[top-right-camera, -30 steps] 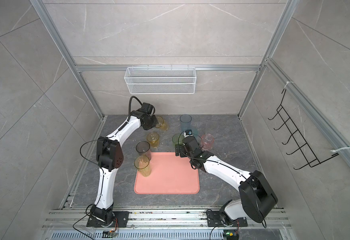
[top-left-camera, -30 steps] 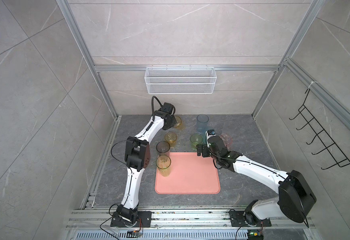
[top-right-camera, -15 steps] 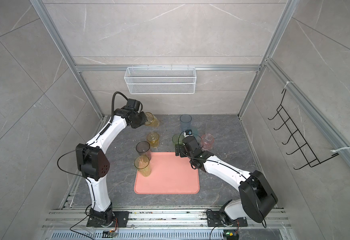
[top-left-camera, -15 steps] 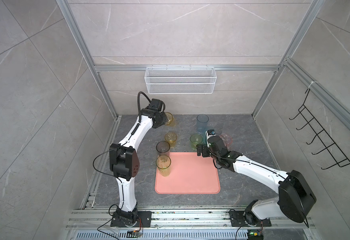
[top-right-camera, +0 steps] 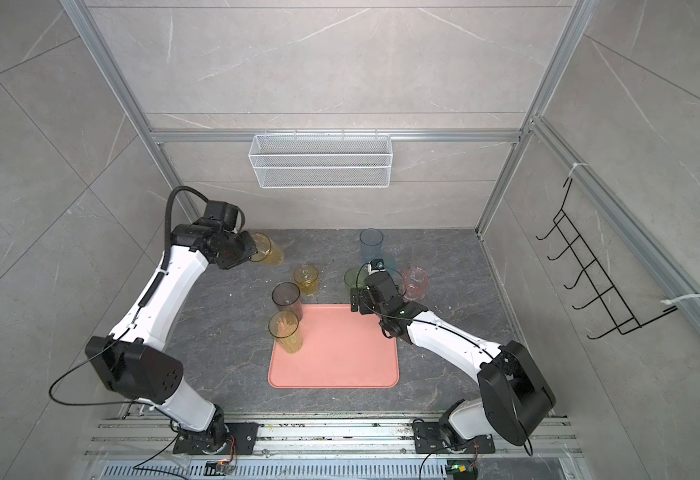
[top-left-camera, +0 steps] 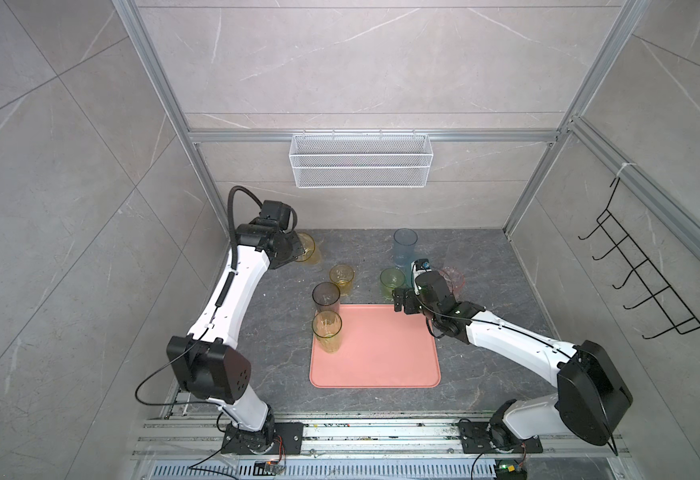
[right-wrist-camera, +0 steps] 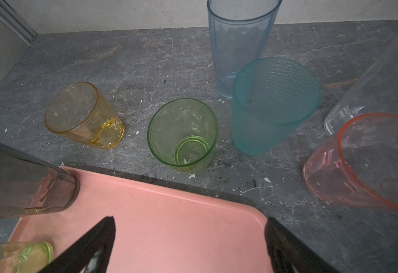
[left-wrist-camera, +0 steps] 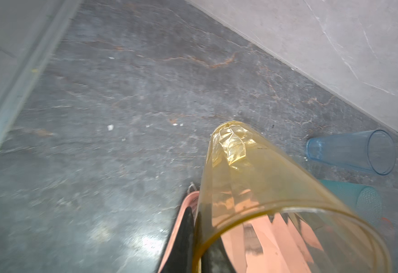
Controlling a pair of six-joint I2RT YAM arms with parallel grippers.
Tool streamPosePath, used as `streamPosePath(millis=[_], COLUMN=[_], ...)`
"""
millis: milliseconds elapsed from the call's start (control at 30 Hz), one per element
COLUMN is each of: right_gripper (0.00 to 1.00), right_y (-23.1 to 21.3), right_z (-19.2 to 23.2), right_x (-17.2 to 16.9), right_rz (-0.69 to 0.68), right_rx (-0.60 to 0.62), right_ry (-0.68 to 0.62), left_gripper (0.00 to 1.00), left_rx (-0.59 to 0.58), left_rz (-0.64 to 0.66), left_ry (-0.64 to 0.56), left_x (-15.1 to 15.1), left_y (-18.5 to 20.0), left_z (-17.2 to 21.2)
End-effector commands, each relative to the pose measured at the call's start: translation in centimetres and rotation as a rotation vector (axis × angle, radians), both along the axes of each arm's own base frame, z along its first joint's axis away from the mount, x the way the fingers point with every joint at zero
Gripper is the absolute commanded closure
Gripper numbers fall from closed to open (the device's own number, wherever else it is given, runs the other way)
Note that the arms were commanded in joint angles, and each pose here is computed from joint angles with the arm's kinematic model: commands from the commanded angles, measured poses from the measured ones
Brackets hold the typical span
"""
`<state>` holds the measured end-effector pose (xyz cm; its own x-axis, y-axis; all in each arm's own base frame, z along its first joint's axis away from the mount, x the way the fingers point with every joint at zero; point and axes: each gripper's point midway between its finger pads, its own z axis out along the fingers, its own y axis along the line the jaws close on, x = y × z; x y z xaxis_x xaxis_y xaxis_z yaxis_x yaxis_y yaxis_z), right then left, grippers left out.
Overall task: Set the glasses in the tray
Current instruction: 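Lift the tall yellow glass with the left gripper and carry it toward the tray, then lower the yellow glass onto the tray edge nearest the robot and open the left gripper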
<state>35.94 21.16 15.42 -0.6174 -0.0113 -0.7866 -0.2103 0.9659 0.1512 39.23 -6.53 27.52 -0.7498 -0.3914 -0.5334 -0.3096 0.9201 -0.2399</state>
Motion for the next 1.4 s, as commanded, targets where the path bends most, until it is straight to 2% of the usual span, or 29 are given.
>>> streamPosePath(millis=[0,233,500,667,1033,1367], right_gripper=[0.00,0.01,0.00,0.00,0.01,0.00], right_y=[0.4,0.2,0.2,0.2,0.2,0.4], right_z=[0.3,0.3,0.2,-0.1,-0.5,-0.9], right_x=[0.2,0.2,0.2,0.4,0.5,0.6], right_rz=[-0.002,-0.010,-0.012,-0.016,-0.019,-0.016], right_rx=[0.004,-0.001,-0.004,-0.011,-0.022,-0.029], right_ry=[0.007,0.003,0.004,0.006,0.012,0.020], left_gripper=[1.00,1.00,1.00,1.00,1.00,1.00], left_rx=[0.077,0.113,0.216,0.218,0.147,0.111], left_rz=[0.006,0.017,0.047,0.026,-0.062,-0.150], left_ry=[0.013,0.112,0.247,0.316,0.440,0.485], left_x=[-3.6,-9.2,-15.0,-18.1,-23.0,-24.5], left_y=[2.0,3.5,6.1,6.4,5.4,3.1], left_z=[1.8,1.5,0.3,-1.1,-4.3,-6.6])
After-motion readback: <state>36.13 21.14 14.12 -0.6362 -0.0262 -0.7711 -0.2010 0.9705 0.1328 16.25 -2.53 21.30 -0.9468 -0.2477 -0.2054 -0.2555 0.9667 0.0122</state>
